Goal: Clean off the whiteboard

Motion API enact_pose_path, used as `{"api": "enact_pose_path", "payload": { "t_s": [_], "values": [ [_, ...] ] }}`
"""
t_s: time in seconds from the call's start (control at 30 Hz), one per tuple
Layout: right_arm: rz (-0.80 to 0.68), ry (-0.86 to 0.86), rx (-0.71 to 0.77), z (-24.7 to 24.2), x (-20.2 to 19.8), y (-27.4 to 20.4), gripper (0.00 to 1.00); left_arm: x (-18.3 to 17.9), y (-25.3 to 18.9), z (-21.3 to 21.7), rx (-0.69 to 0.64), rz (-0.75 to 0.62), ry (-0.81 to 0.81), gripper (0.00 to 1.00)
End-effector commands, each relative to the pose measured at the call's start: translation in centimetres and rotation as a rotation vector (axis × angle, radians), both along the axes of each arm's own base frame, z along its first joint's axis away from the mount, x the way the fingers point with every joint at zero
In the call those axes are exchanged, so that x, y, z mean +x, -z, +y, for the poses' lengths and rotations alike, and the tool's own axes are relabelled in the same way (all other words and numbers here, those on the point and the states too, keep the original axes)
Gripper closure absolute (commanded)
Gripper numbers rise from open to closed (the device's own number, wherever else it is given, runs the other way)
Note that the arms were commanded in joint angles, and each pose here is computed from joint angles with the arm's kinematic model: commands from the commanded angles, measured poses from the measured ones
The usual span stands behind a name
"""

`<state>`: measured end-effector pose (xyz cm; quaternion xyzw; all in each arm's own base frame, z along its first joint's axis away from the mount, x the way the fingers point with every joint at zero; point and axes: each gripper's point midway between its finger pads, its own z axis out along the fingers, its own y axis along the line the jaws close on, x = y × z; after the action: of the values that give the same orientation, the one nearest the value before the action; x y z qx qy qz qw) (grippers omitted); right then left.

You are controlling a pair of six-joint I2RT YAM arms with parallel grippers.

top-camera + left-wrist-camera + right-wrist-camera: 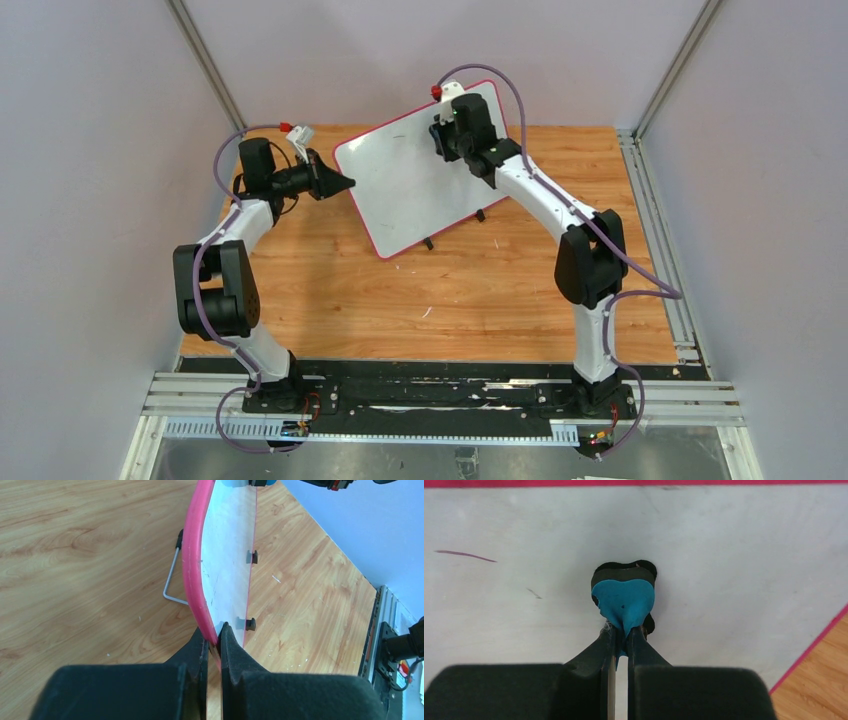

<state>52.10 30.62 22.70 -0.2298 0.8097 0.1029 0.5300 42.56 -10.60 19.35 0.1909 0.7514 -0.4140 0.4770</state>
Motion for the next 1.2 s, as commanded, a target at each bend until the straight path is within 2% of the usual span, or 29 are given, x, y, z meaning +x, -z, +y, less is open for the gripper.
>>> {"api": "enact_pose_path", "payload": {
  "t_s": [0.0, 0.27, 0.47, 0.73, 0.93, 1.07, 1.17],
  "values": [
    [0.018, 0.087, 0.011, -3.7, 1.0, 1.4, 0.99, 0.0, 2.3, -0.1, 0.112, -0.068, 0.035, 1.0],
    [0.052, -0.032, 0.015, 2.7, -0.8, 2.4, 0.99, -0.1, 2.1, -0.3, 0.117, -0.072, 0.036, 1.0],
    [0.053, -0.158, 0.006, 9.1, -5.3, 3.1, 0.99, -0.1, 2.1, -0.2, 0.119, -0.071, 0.035, 1.0],
    [0.063, -0.3, -0.002, 15.1, -11.9, 4.2, 0.99, -0.1, 1.9, -0.3, 0.118, -0.074, 0.037, 1.0],
    [0.054, -0.283, -0.041, 14.7, -12.2, 4.7, 0.99, -0.3, 1.8, -0.4, 0.12, -0.076, 0.039, 1.0],
    [0.058, -0.211, -0.043, 11.0, -10.7, 3.7, 1.0, -0.4, 1.9, -0.3, 0.128, -0.077, 0.039, 1.0],
    [0.03, -0.139, -0.044, 6.8, -10.1, 1.1, 0.99, -0.3, 2.1, -0.2, 0.133, -0.069, 0.039, 1.0]
  ]
}}
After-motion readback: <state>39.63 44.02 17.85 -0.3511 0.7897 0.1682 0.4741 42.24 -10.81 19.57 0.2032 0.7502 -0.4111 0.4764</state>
